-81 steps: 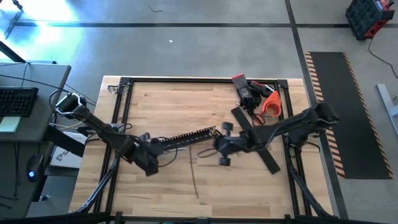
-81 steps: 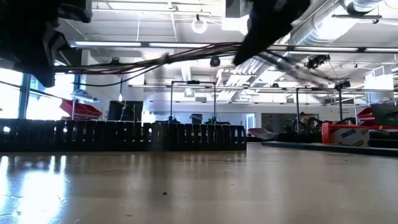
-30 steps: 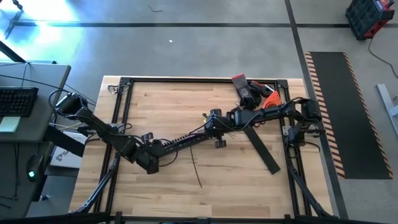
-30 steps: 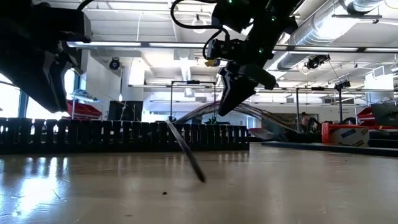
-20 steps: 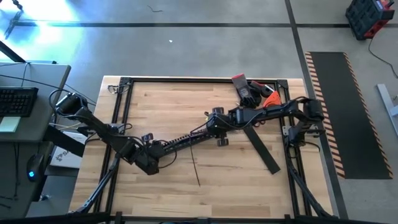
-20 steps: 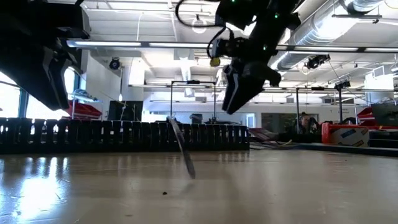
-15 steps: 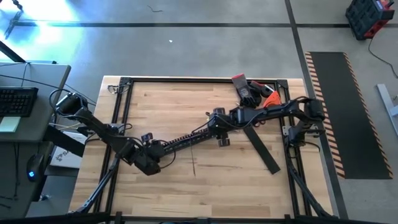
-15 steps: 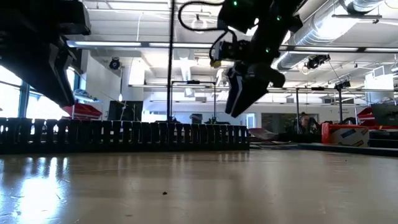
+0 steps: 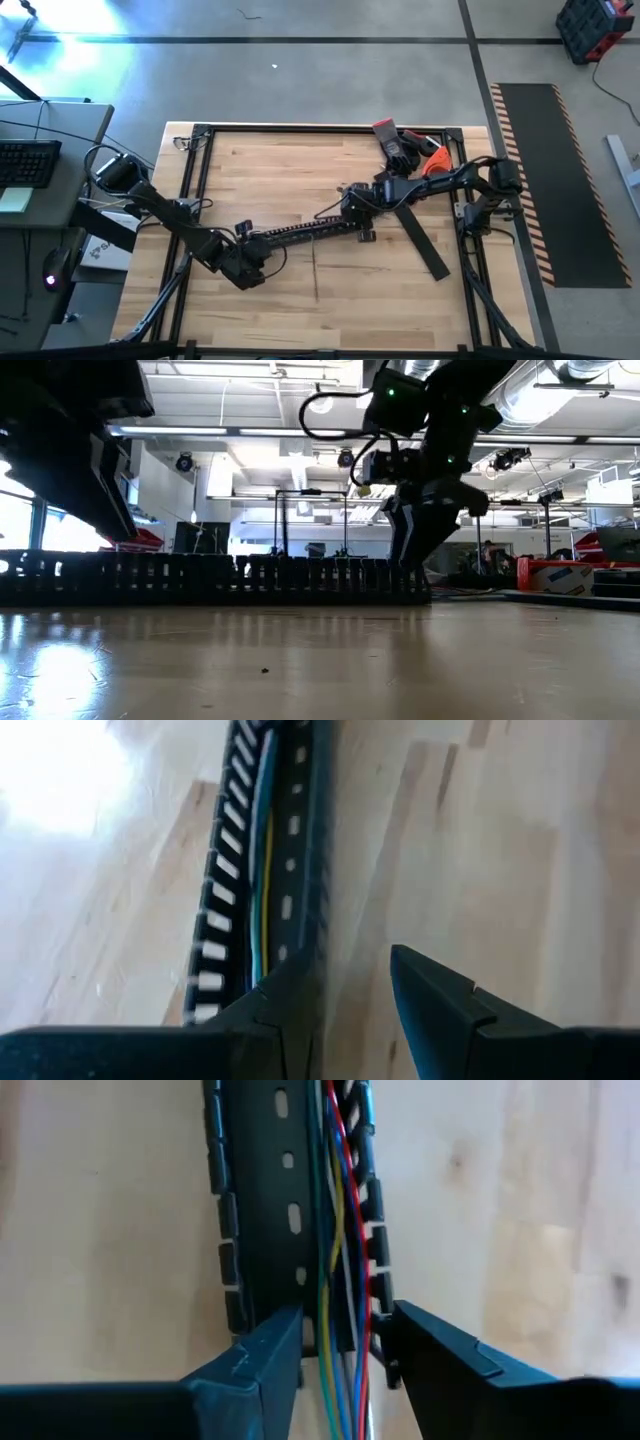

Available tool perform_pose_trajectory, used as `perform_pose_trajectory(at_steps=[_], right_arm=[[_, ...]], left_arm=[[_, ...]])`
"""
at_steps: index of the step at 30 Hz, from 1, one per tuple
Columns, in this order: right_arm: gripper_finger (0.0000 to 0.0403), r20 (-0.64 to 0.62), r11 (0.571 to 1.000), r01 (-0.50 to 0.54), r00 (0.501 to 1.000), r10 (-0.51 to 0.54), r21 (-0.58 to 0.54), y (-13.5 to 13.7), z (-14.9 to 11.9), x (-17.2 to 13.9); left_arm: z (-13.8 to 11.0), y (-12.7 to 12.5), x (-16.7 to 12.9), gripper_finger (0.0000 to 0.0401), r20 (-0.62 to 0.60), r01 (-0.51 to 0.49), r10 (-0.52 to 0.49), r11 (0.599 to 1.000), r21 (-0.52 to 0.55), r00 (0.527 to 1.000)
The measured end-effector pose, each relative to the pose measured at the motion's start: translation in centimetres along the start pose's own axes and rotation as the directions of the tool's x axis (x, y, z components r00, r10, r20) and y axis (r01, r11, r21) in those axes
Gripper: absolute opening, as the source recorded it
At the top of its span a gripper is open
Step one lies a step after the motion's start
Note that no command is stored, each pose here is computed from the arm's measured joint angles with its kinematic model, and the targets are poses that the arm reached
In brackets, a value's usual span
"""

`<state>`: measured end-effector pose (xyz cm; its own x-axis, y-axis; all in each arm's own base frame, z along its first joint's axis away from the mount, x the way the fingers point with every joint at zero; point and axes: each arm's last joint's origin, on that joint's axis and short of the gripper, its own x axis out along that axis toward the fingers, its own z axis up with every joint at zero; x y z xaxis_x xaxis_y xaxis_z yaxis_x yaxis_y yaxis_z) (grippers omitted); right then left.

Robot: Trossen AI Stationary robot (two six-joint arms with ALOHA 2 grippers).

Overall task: Ziptie cables
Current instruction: Insert the zip-tied cables into the black cable duct, then close the black cable duct with the black duct lid

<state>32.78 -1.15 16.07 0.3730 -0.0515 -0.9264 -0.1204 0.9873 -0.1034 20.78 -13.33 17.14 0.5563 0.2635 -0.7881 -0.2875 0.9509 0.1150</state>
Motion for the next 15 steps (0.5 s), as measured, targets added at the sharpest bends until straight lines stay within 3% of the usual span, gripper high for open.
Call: perform_pose_trajectory(at_steps=[5, 9, 15], right_arm=[[0.0140, 0.019, 1.000, 0.009, 1.000, -0.008, -0.023, 1.6, 0.4, -0.7], [0.0139, 0.078, 0.998, 0.069, 0.995, -0.069, 0.008, 2.3, 0.7, -3.3], [0.0139, 0.040, 0.954, 0.185, 0.979, -0.199, 0.235, 2.8, -1.2, -8.0]], left_arm=[[-0.2, -0.6, 1.2, 0.0115, -0.005, -0.019, 0.019, 1.000, 0.005, 1.000], [-0.2, -0.6, 1.2, 0.0115, 0.007, -0.029, 0.029, 1.000, -0.009, 1.000], [0.0, -0.4, 0.8, 0.0115, 0.060, -0.068, 0.069, 0.997, -0.021, 0.996]])
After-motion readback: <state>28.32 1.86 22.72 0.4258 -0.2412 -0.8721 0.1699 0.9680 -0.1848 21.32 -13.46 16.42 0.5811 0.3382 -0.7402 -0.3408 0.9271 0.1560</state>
